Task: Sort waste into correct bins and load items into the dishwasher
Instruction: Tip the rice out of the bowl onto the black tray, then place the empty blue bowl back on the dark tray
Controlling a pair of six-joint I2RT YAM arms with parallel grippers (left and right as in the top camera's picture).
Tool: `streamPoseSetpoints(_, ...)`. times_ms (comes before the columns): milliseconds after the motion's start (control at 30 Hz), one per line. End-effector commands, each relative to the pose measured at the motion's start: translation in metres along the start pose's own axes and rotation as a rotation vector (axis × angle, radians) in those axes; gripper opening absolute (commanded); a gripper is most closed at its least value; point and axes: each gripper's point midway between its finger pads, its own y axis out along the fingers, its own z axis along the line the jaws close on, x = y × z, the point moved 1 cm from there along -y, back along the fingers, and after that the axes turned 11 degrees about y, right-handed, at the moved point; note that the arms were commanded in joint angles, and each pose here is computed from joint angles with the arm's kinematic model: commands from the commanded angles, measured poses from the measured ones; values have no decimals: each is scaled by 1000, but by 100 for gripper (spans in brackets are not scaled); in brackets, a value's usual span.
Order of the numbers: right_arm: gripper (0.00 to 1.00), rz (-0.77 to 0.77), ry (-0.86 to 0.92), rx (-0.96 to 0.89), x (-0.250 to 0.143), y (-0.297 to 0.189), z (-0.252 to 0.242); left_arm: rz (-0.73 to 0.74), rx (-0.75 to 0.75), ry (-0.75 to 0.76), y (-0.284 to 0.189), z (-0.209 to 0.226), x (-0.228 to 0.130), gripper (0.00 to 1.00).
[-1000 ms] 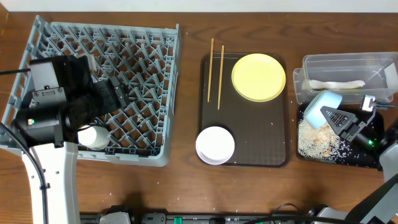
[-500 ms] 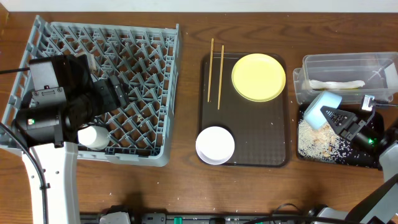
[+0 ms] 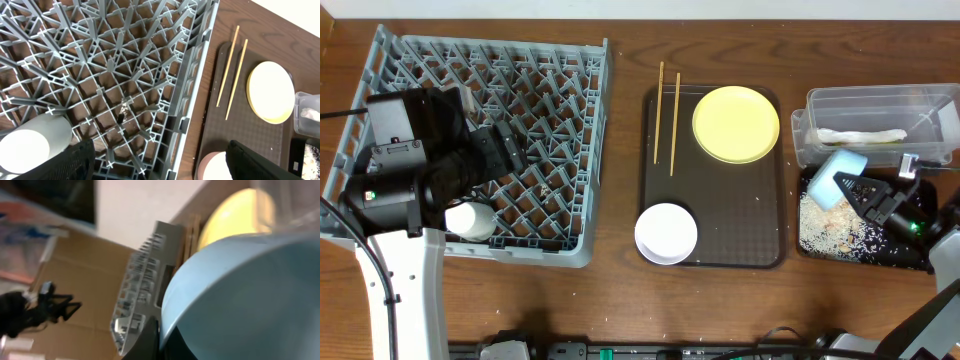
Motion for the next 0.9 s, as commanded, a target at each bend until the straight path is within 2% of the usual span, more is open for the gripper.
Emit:
streamPoseSetpoints(0,1,6,33,-36,-2,2,-6,-3,7,14,0,0,2,85)
streamPoseSetpoints(200,1,14,62,-30,-3,4,-1,-3,7,14,0,0,2,85)
streamPoseSetpoints(300,1,65,50,-62,-14,15,8,-3,7,14,0,0,2,85)
streamPoseSetpoints(433,1,185,-12,-277,-44,39,6,-4,7,14,0,0,2,85)
streamPoseSetpoints(567,1,302,-148,-535,-76,60,-1,0,-6,29,1,-5,1,85)
streamPoseSetpoints(867,1,429,-532,-954,-131,107,-34,55,-63,204,15,-43,-9,85)
